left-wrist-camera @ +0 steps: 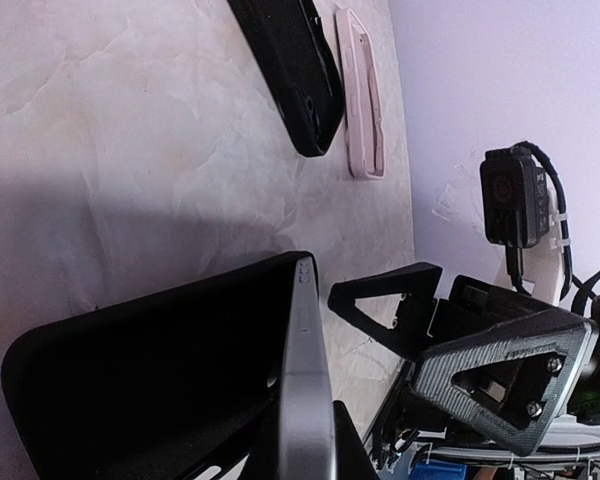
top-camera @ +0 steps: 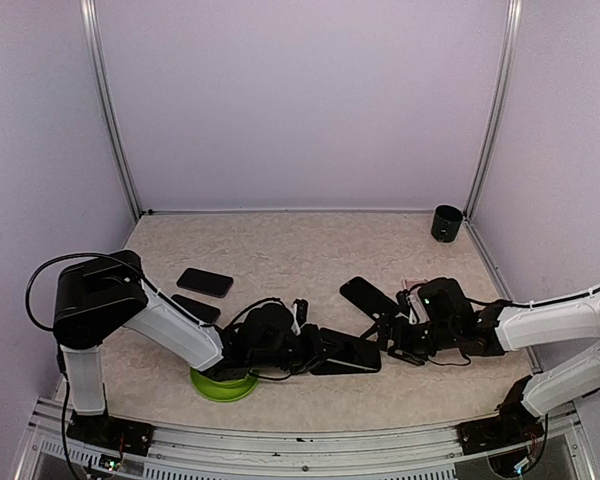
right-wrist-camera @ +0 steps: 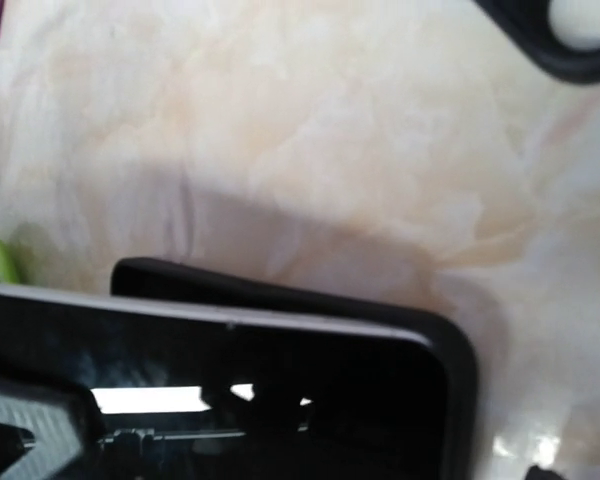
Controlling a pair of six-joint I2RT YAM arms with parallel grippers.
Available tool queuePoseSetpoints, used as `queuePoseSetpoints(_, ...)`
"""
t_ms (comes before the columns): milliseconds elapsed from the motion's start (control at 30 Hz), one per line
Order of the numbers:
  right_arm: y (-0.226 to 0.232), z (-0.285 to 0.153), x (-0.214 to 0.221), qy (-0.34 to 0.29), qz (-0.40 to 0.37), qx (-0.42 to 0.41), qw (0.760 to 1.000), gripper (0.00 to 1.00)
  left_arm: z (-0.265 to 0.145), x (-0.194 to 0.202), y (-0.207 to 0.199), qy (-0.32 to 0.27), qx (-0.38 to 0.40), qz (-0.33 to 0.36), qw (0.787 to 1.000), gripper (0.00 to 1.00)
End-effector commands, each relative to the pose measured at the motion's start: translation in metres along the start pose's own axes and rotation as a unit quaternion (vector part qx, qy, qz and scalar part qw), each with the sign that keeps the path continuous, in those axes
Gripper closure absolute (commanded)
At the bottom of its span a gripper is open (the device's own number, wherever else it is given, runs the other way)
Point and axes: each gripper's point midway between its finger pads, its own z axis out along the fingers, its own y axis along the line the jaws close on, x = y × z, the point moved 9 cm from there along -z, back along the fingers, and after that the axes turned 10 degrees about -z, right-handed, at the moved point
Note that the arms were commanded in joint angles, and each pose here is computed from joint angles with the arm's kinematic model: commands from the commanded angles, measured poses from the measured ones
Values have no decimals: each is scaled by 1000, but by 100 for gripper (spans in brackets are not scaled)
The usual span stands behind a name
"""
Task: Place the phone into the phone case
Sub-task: Place the phone in the phone case.
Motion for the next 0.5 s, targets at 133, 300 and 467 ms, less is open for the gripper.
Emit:
queuePoseSetpoints(133, -4, -2, 2, 6, -11, -8, 1000, 4, -18, -2, -39, 0, 101, 33, 994, 100)
queuePoseSetpoints(300, -1, 3, 1, 12, -18, -29, 999, 4, -23, -2, -47, 1, 126, 39, 991, 100)
queuePoseSetpoints(467, 4, 7, 0, 16, -28, -56, 998, 4, -27, 0, -52, 7, 151, 40, 988, 100)
